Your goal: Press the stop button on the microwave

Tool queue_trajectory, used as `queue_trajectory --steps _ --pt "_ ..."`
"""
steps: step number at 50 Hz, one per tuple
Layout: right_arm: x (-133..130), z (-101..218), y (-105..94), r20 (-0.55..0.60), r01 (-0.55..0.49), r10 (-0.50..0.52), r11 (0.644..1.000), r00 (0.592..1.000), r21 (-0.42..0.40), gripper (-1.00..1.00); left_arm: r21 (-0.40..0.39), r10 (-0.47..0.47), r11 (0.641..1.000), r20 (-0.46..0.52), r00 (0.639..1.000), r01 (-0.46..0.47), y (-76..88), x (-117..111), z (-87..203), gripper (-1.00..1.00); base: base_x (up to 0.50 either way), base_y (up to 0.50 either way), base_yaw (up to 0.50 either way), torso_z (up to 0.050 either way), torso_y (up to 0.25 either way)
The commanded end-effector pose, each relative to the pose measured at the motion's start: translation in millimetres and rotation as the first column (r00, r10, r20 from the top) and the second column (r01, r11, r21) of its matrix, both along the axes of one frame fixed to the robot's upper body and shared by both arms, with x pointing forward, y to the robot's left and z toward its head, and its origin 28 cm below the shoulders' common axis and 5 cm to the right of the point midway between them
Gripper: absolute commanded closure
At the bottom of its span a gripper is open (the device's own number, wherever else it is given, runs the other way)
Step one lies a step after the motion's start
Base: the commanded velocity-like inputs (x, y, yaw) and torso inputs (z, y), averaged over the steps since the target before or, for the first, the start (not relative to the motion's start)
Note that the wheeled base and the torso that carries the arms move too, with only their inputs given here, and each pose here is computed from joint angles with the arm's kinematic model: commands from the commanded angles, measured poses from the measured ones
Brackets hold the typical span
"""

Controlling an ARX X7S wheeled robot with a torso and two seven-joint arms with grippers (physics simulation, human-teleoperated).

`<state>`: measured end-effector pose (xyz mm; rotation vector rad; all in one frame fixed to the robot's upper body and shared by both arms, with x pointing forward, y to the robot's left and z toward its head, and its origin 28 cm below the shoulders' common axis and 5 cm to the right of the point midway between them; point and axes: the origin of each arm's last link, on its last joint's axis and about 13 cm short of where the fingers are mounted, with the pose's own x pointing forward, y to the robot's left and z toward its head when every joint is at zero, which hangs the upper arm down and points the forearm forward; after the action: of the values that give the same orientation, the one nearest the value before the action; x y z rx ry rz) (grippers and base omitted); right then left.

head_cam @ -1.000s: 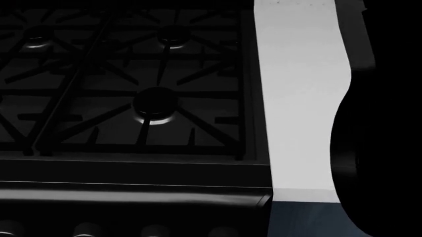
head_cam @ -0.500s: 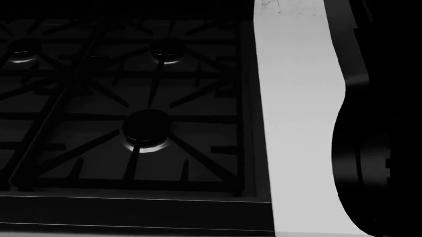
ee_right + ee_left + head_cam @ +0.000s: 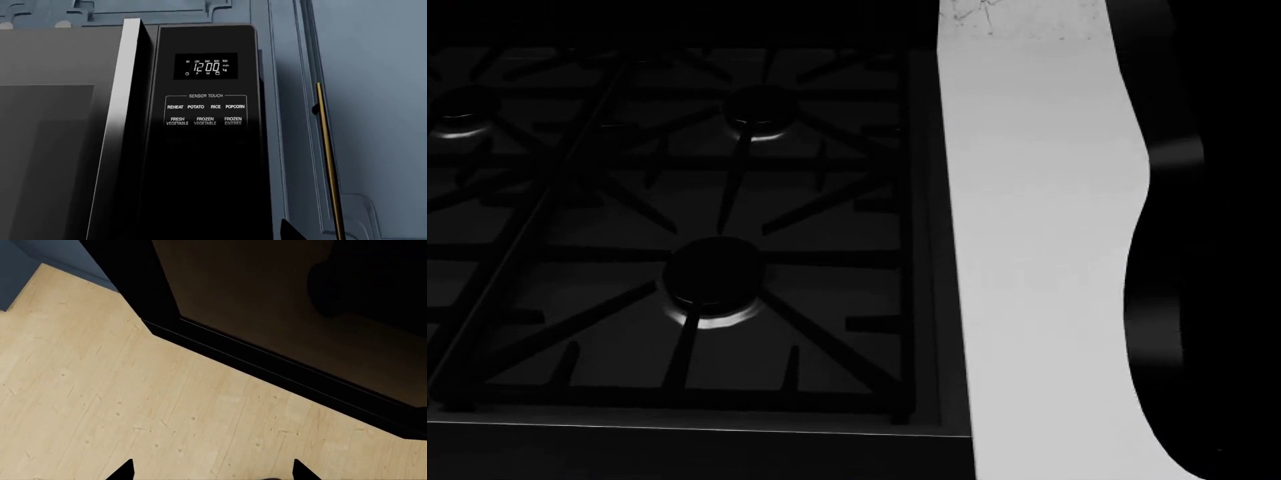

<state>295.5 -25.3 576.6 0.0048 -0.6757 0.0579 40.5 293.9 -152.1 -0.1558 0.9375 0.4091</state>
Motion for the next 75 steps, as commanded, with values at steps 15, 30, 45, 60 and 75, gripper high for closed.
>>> queue_trajectory --steps 15,30,45,60,75 --pt "-6.7 1.6 5.5 0.04 -0.013 0.014 1.0 0.999 -0.019 -1.0 0.0 0.0 1.0 -0.001 1.0 0.0 0.0 -0.2 0.0 -1.0 0.21 -0.04 0.0 0.0 0.0" --pt "-4.2 0.7 4.1 0.044 -0.006 0.007 1.0 0.999 -0.012 -1.0 0.0 0.0 1.0 -0.001 1.0 0.0 0.0 -0.2 0.0 -1.0 0.17 -0.02 0.0 0.0 0.001" --pt "-16.0 -5.9 -1.0 -0.017 0.006 -0.006 1.0 1.0 -0.024 -1.0 0.0 0.0 1.0 -0.001 1.0 0.0 0.0 -0.2 0.0 -1.0 0.0 0.0 0.0 0.0 0.0" --pt "-64.8 -8.3 1.4 -0.023 -0.002 0.0 0.996 1.0 -0.086 1.0 0.0 0.0 1.0 -0.001 1.0 0.0 0.0 -0.2 0.0 -1.0 0.0 0.0 0.0 0.0 0.0" --pt "-79.4 -25.0 -4.1 -0.088 0.01 -0.019 0.995 0.996 -0.095 1.0 0.0 0.0 1.0 -0.001 1.0 0.0 0.0 -0.2 0.0 -1.0 0.0 0.0 0.0 0.0 0.0"
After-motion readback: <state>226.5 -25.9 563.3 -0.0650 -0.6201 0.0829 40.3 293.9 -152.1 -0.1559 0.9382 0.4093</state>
